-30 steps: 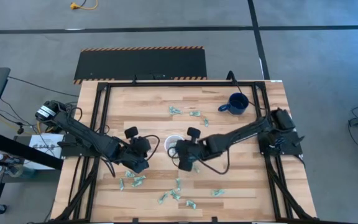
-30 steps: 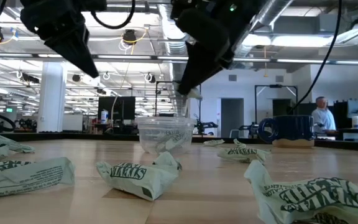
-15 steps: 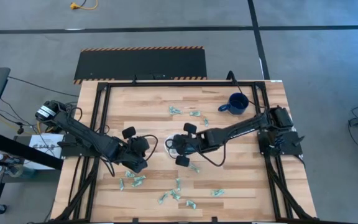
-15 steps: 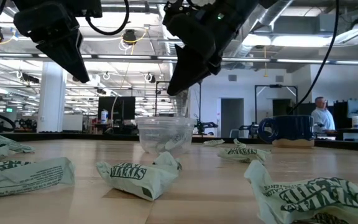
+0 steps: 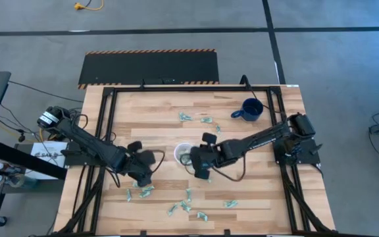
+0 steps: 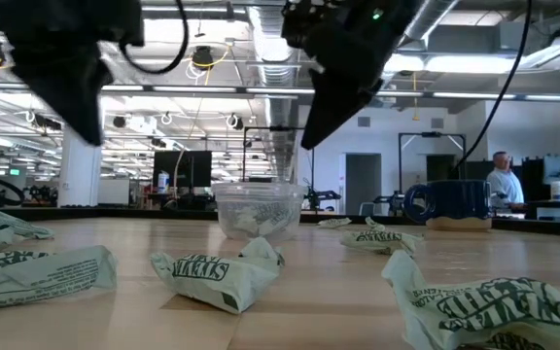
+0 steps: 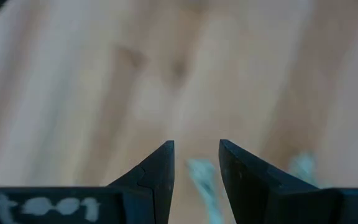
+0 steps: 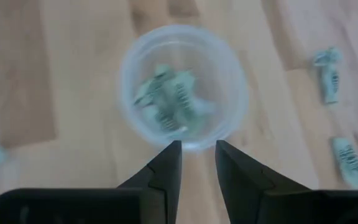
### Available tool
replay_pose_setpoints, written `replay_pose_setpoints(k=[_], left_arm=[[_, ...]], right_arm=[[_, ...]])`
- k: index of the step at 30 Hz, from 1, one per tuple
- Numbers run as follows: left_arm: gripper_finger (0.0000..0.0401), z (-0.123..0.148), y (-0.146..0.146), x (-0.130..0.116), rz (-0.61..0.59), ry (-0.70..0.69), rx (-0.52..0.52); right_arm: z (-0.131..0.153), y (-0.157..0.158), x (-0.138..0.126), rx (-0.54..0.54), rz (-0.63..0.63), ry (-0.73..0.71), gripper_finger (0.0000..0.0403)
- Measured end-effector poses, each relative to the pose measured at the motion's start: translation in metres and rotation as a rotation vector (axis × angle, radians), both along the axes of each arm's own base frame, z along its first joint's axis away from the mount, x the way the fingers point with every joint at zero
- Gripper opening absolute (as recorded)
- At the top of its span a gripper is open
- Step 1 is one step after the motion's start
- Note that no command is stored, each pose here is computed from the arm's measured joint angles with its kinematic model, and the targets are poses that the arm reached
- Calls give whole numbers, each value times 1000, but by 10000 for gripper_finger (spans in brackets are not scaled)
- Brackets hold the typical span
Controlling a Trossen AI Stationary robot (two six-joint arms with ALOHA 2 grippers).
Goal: Pick and place items into bin
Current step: Put the stevia packet into the transparent bin
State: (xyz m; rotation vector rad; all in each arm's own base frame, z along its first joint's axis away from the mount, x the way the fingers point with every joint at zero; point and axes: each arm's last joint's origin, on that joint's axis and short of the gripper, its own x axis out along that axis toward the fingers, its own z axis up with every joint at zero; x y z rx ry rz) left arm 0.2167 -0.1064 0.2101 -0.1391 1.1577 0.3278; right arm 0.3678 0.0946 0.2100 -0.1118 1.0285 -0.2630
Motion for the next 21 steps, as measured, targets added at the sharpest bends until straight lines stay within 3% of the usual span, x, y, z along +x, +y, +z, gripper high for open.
replay_pose_setpoints(k=[3, 5, 12, 21], left_arm=[[116, -14, -7, -7, -42, 47, -111], [116, -22, -9, -11, 4, 60, -158], [116, -36, -5, -22, 121, 108, -164], [116, -41, -1, -23, 150, 120, -168]], right_arm=[[-1, 20, -7, 3, 35, 7, 93], [-2, 32, -12, 3, 46, 0, 93], [-4, 60, -32, -100, 17, 4, 93], [-5, 75, -43, -94, -16, -15, 93]])
